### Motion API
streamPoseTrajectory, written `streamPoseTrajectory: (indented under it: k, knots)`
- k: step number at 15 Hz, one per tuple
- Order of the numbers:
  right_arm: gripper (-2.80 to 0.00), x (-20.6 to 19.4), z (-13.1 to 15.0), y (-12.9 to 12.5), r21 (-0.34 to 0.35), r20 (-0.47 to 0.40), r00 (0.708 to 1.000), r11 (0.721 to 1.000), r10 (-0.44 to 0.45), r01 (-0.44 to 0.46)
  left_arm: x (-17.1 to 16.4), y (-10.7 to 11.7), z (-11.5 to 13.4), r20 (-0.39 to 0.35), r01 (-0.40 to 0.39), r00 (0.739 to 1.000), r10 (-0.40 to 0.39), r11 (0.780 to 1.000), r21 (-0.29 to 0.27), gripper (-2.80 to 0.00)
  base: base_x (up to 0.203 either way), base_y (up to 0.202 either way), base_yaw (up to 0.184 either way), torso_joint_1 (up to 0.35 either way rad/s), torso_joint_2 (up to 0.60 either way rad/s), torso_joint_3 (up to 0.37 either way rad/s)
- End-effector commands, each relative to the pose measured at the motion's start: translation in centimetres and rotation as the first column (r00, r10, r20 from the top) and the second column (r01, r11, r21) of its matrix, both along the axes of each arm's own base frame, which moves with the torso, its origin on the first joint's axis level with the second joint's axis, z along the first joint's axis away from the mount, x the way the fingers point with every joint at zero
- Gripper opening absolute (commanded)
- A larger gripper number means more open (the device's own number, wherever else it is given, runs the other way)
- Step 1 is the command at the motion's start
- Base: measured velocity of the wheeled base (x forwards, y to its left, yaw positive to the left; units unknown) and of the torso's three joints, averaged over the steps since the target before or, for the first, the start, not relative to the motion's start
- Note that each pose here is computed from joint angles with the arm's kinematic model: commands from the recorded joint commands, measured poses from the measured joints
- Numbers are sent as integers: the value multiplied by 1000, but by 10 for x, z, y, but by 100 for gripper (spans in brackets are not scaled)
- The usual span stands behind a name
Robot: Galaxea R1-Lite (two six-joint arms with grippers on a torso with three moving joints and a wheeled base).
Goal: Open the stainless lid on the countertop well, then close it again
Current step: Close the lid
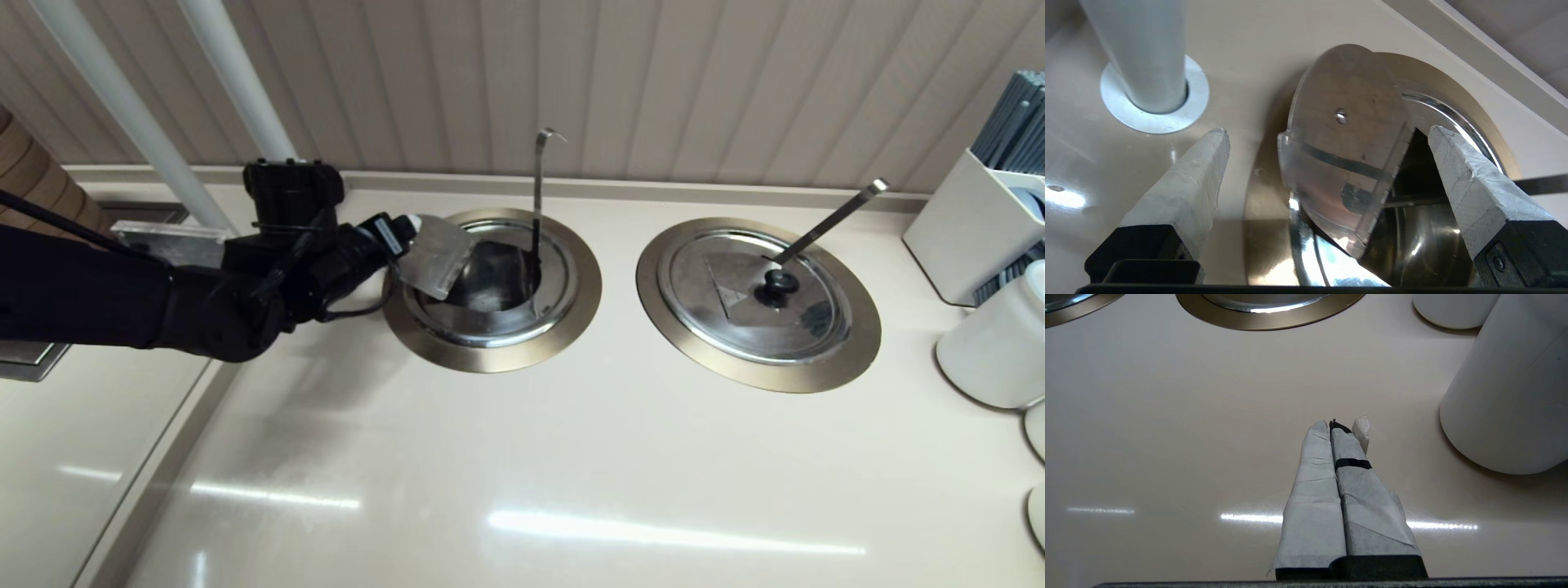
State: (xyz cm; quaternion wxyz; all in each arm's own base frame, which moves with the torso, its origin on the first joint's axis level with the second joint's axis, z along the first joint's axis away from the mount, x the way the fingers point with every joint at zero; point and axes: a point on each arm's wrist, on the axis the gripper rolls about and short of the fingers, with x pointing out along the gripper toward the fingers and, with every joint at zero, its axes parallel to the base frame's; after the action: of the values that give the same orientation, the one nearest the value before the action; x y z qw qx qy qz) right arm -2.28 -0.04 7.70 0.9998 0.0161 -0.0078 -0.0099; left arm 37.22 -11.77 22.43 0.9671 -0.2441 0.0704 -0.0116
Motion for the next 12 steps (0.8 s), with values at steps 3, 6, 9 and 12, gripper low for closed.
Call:
streamPoseTrajectory:
  k: [3,6,9,12]
  knots:
    - [-280,0,-1,0,0,-4,1000,1000,0,0,12,-5,-16,3,35,999,-35,999,-11,0,0,0,0,0,0,0]
    - [-280,0,-1,0,0,-4,1000,1000,0,0,16,-7,-19,-3,43,999,-43,999,-21,0,0,0,0,0,0,0]
    - [-280,0,-1,0,0,-4,1000,1000,0,0,16,-7,-18,2,44,999,-44,999,-23,0,0,0,0,0,0,0]
    - [-280,0,-1,0,0,-4,1000,1000,0,0,12,-8,-11,19,61,998,-60,997,-41,0,0,0,0,0,0,0]
